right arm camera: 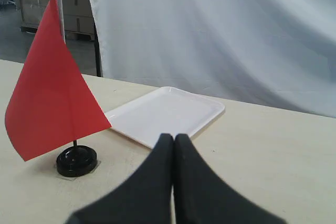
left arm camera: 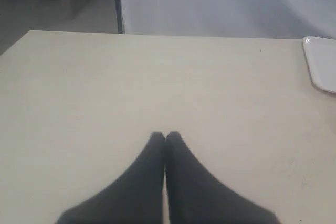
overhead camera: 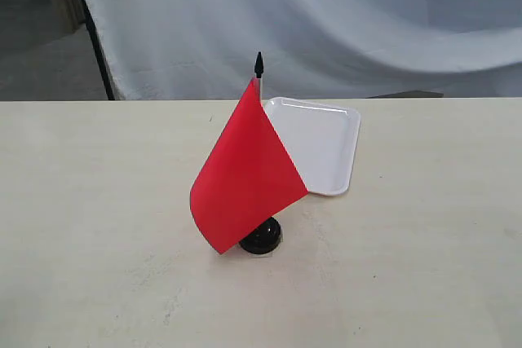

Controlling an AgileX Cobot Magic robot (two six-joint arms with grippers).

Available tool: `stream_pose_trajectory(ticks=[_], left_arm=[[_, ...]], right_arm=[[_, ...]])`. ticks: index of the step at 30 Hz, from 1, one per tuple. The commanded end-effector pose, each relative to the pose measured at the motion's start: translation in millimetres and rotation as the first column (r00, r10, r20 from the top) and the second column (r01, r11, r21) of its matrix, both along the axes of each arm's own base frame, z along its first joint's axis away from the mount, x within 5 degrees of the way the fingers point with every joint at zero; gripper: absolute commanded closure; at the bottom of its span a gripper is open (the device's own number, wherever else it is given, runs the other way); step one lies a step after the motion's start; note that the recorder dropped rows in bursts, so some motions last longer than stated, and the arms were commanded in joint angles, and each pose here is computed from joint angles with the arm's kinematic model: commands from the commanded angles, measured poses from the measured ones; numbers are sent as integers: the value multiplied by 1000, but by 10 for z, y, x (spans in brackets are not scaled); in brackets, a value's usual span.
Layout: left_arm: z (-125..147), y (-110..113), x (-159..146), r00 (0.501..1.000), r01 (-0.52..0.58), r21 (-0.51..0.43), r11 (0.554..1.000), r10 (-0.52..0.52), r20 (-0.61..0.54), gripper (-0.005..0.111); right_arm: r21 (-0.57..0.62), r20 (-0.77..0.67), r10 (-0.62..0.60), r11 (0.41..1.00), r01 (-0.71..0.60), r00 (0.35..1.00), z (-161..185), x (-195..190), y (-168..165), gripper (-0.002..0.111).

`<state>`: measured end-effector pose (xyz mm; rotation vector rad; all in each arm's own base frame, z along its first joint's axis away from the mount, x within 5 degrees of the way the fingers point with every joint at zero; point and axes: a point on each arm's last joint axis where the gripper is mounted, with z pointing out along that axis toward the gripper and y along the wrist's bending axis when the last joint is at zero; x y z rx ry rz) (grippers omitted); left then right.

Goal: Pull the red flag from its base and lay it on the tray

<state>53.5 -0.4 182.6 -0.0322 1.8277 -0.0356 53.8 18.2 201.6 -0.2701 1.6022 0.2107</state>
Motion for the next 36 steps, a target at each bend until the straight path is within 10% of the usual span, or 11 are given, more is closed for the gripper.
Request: stream_pose_trajectory(ticks=[1, 12, 20, 27, 36], left_arm=[[-2, -5, 0, 1000, 10, 1, 1000, -10, 2, 107], [-2, -5, 0, 1000, 10, 1, 1000, -10, 2, 107], [-2, -5, 0, 1000, 10, 1, 1000, -10, 2, 107], [-2, -5, 0, 1000, 10, 1, 1000, -10, 2, 107], [-2, -5, 0, 1000, 10, 1, 1000, -10, 2, 107]], right_arm=[[-23, 7, 5, 1000, -5, 1000, -8, -1, 1, 109], [22, 165, -42, 999, 39, 985, 142, 6, -38, 109], [312, 695, -296, 945, 97, 655, 697, -238, -267, 109], [694, 529, -214, 665, -275, 821, 664, -206, -245, 109], [699, 531, -216, 659, -279, 819, 783, -155, -234, 109]])
